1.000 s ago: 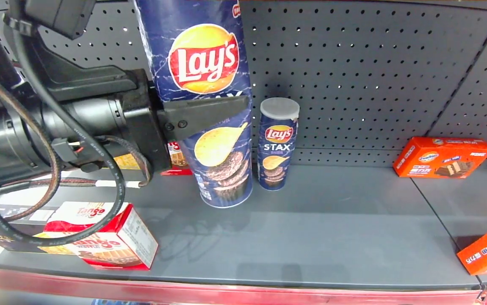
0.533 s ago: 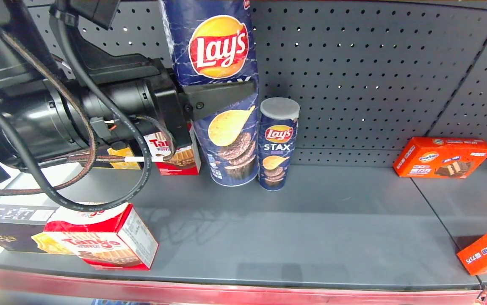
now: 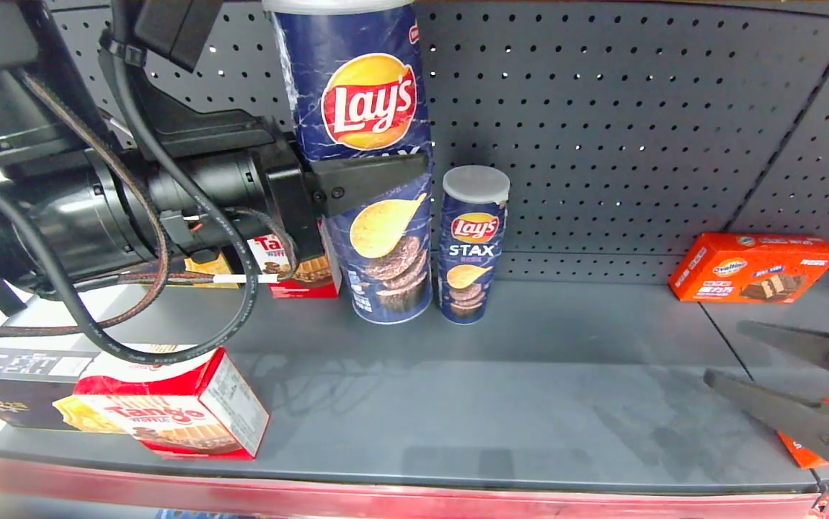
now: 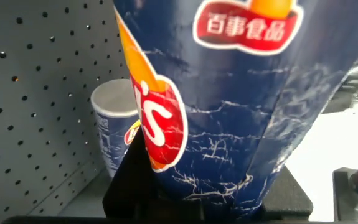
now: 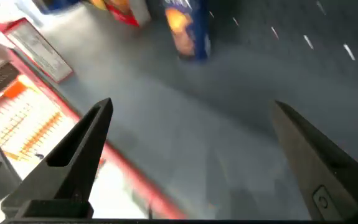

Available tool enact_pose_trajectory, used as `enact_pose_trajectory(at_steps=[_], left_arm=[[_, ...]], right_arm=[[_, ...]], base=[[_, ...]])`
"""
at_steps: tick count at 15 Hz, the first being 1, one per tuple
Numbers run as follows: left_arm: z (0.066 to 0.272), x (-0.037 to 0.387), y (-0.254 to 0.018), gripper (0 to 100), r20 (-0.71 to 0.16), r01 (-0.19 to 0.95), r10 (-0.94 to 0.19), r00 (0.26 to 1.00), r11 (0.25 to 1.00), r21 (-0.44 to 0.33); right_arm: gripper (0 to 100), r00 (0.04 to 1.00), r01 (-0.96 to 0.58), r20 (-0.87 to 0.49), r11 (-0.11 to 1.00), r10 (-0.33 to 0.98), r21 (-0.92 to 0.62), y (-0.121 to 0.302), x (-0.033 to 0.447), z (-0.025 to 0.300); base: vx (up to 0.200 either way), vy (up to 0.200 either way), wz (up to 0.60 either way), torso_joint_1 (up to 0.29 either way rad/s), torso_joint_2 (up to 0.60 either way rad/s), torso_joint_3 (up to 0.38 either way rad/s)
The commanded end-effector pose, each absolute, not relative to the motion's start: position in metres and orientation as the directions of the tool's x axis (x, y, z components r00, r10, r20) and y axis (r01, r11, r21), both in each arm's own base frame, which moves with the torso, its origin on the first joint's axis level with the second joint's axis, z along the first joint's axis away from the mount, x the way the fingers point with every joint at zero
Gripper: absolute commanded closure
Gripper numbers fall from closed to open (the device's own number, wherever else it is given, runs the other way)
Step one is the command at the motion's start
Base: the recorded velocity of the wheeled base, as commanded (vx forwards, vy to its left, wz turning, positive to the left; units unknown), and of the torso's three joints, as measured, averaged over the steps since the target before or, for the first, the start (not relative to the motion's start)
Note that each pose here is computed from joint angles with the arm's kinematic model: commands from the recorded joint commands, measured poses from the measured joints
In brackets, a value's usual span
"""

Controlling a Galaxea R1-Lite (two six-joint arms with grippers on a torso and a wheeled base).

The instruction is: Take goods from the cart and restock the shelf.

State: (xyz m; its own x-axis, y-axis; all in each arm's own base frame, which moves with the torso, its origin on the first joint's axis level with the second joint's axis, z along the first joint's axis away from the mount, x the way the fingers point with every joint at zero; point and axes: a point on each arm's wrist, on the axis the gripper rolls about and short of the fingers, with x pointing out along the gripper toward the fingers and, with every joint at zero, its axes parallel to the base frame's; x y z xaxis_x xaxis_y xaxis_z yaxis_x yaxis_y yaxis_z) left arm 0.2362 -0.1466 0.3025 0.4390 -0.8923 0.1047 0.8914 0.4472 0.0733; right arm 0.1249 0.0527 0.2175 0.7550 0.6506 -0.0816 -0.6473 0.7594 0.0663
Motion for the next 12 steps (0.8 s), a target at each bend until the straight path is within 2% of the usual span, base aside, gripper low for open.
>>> enact_pose_trajectory(at_steps=[1,3,6,7,9,12], left_arm=[[0.303,0.235,-0.146,100,0.106,0.891,-0.892,0.440,0.448,0.074],[0.306,0.233,-0.141,100,0.121,0.890,-0.886,0.449,0.455,0.027],[0.305,0.226,-0.136,100,0.117,0.903,-0.897,0.426,0.429,0.003],[0.305,0.226,-0.136,100,0.117,0.903,-0.897,0.426,0.429,0.003],[0.298,0.222,-0.131,100,0.097,0.910,-0.906,0.413,0.414,-0.007],[0.301,0.219,-0.129,100,0.103,0.919,-0.914,0.393,0.395,-0.007]], right_arm=[[0,0.698,-0.707,-0.109,0.705,0.708,0.050,0.059,0.186,0.200],[0,0.654,-0.756,-0.080,0.654,0.752,-0.033,0.064,0.225,0.206],[0,0.619,-0.785,-0.050,0.613,0.784,-0.092,0.081,0.266,0.219],[0,0.619,-0.785,-0.050,0.613,0.784,-0.092,0.081,0.266,0.219],[0,0.540,-0.838,-0.048,0.532,0.840,-0.121,0.105,0.298,0.219],[0,0.442,-0.884,-0.033,0.429,0.896,-0.188,0.122,0.330,0.216]], base=[[0.000,0.000,0.00,0.000,0.00,0.000],[0.000,0.000,0.00,0.000,0.00,0.000],[0.000,0.000,0.00,0.000,0.00,0.000],[0.000,0.000,0.00,0.000,0.00,0.000],[0.000,0.000,0.00,0.000,0.00,0.000],[0.000,0.000,0.00,0.000,0.00,0.000]])
